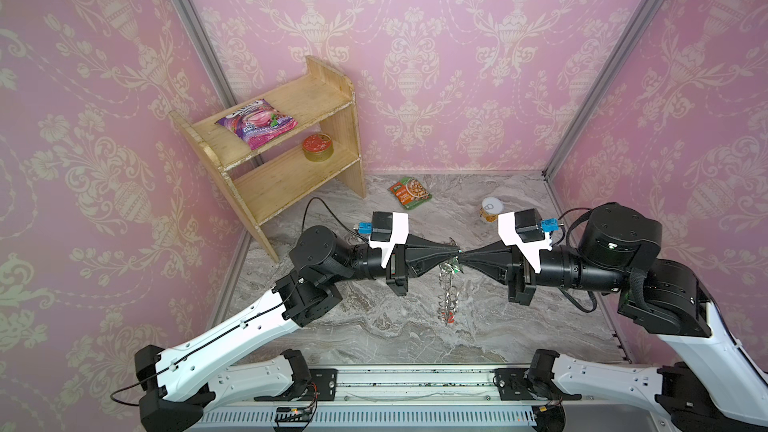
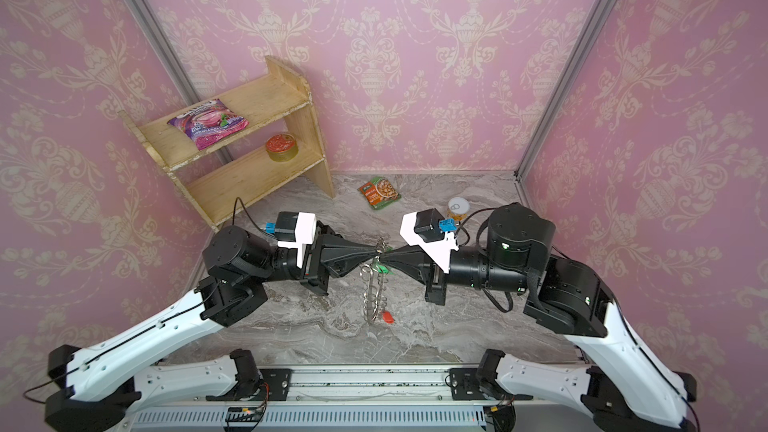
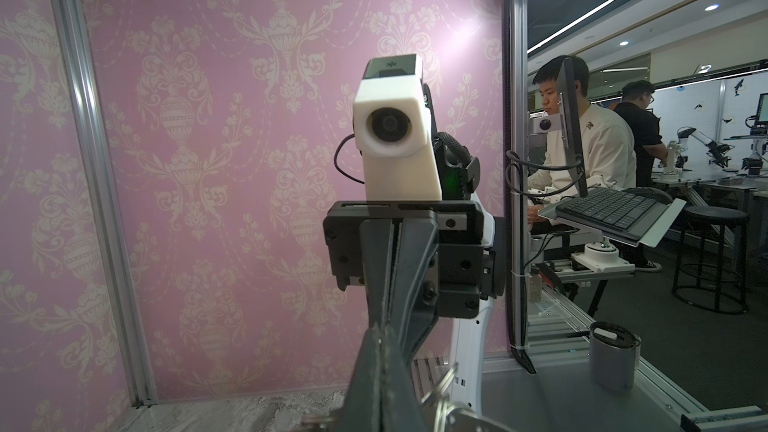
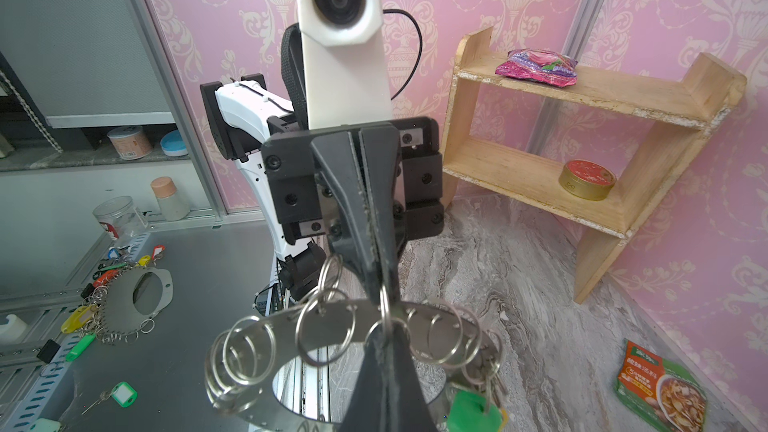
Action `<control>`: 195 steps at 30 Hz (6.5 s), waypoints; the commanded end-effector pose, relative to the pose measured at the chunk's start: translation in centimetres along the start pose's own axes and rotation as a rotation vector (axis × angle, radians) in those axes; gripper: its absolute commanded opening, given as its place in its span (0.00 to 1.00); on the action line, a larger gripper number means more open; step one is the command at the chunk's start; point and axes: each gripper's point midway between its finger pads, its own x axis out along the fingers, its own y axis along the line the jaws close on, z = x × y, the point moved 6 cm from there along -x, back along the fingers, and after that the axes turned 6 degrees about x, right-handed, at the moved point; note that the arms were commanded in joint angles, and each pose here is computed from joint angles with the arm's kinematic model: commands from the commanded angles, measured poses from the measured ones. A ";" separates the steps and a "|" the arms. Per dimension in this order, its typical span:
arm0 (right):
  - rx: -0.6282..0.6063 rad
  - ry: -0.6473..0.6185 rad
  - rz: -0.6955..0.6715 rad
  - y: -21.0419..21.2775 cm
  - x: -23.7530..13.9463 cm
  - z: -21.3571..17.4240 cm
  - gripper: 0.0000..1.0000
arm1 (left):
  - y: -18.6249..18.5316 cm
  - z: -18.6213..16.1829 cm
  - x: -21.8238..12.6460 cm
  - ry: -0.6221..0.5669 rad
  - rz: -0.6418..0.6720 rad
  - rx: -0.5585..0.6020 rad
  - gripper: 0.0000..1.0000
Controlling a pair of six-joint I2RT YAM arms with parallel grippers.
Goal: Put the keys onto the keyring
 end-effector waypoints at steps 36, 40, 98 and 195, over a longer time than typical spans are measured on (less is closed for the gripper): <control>0.001 0.071 -0.031 0.0 -1.0 1.6 0.00 | -0.3 -0.6 -1.5 0.172 0.056 0.020 0.18; 0.000 0.086 -0.029 0.0 -1.0 1.6 0.00 | -0.2 -0.6 -1.6 0.187 0.065 0.027 0.23; 0.039 0.293 -0.021 -0.9 1.3 0.3 0.00 | 0.1 -0.9 -0.8 0.373 0.011 0.119 0.17; 0.061 0.157 0.067 1.2 3.4 -0.9 0.02 | 0.0 4.0 -0.8 -0.129 0.059 0.164 0.00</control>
